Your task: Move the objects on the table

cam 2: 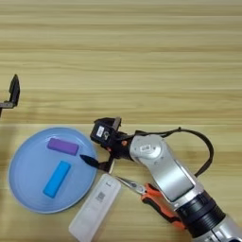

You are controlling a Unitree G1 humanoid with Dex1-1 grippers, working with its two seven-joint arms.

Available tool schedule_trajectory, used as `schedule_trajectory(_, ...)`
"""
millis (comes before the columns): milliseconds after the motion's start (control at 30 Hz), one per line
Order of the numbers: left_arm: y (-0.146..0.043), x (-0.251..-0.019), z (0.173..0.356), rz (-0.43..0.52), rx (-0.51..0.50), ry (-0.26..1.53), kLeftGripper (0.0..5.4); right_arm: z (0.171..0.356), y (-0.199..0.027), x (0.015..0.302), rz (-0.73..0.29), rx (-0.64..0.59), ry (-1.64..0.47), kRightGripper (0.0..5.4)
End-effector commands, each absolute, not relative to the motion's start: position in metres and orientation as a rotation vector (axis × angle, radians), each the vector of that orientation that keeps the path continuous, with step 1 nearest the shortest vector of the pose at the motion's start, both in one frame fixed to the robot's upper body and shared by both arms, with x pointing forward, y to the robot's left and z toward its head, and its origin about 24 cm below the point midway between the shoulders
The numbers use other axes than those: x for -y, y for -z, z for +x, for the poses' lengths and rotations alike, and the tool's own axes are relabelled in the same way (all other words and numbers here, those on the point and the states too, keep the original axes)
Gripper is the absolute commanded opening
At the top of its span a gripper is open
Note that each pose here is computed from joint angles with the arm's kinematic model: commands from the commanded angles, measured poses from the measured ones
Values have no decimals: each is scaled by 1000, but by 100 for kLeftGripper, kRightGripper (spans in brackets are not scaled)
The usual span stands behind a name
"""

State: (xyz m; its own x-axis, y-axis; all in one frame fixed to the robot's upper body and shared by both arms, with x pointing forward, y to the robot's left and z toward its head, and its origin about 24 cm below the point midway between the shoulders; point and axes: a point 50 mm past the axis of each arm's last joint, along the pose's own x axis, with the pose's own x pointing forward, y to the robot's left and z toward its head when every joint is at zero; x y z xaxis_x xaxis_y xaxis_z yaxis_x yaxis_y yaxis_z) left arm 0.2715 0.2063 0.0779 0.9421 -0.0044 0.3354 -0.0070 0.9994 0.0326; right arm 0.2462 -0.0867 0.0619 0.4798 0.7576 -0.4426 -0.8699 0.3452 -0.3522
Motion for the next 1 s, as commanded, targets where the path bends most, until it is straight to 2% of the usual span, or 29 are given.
schedule_trajectory(33, -80, -204, 274, 25, 344, 7, 540, 250, -67, 83, -699, -161, -1053, 538)
schedule_trajectory(233, -80, -202, 274, 23, 345, 6, 540, 250, -68, 81, -818, -126, -1077, 538)
schedule_trajectory(733, -81, -200, 274, 18, 350, 7, 540, 257, -73, 103, -1081, -112, -1066, 538)
schedule_trajectory(1000, -81, -200, 275, 17, 350, 7, 540, 259, -78, 115, -1138, -115, -1048, 538)
